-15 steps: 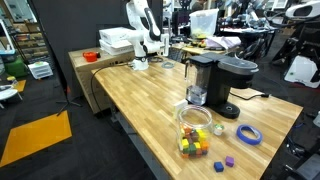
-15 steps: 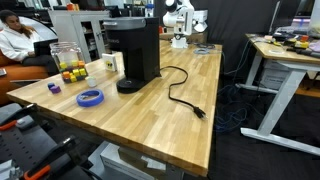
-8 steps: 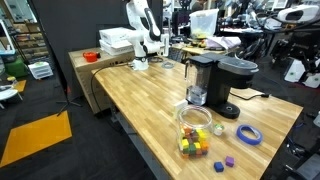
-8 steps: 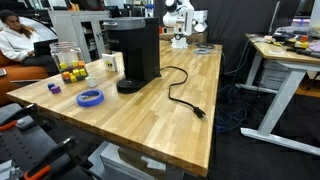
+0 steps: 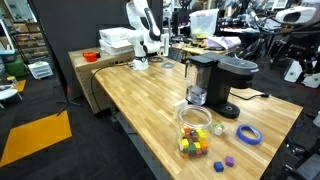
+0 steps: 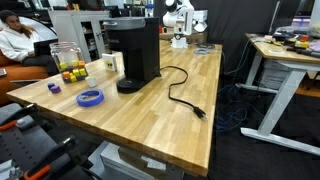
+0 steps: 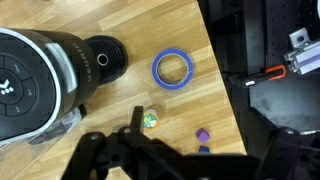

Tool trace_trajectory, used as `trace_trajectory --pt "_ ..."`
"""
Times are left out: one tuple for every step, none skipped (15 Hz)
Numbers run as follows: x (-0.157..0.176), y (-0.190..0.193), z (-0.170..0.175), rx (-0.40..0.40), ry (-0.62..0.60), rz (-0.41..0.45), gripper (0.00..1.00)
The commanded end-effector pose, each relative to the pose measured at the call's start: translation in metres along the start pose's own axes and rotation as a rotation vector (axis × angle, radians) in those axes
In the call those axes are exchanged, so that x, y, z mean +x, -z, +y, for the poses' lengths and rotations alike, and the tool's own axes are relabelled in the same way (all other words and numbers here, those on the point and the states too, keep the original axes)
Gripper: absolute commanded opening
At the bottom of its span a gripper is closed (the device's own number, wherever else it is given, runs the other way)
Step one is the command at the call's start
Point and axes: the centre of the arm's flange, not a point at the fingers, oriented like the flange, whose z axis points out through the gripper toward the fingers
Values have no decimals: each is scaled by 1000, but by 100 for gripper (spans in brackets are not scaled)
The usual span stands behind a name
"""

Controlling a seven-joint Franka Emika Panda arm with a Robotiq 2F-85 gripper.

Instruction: Open the lid of the coffee maker

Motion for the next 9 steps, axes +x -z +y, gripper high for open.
trace_trajectory --pt "0 0 0 0 0 0 100" --pt "0 0 1 -9 5 -3 100" --pt "-1 0 1 -16 2 -8 100" --pt "-3 0 0 -25 0 -17 100" --pt "-4 -1 -2 -27 -4 -20 100" --pt "-6 -1 -4 -31 -6 -24 100" --pt "-7 -3 -6 -35 -8 -28 100" --pt "-9 -5 -8 -38 -9 -35 100" --pt "-10 -8 -11 -40 -11 -41 100"
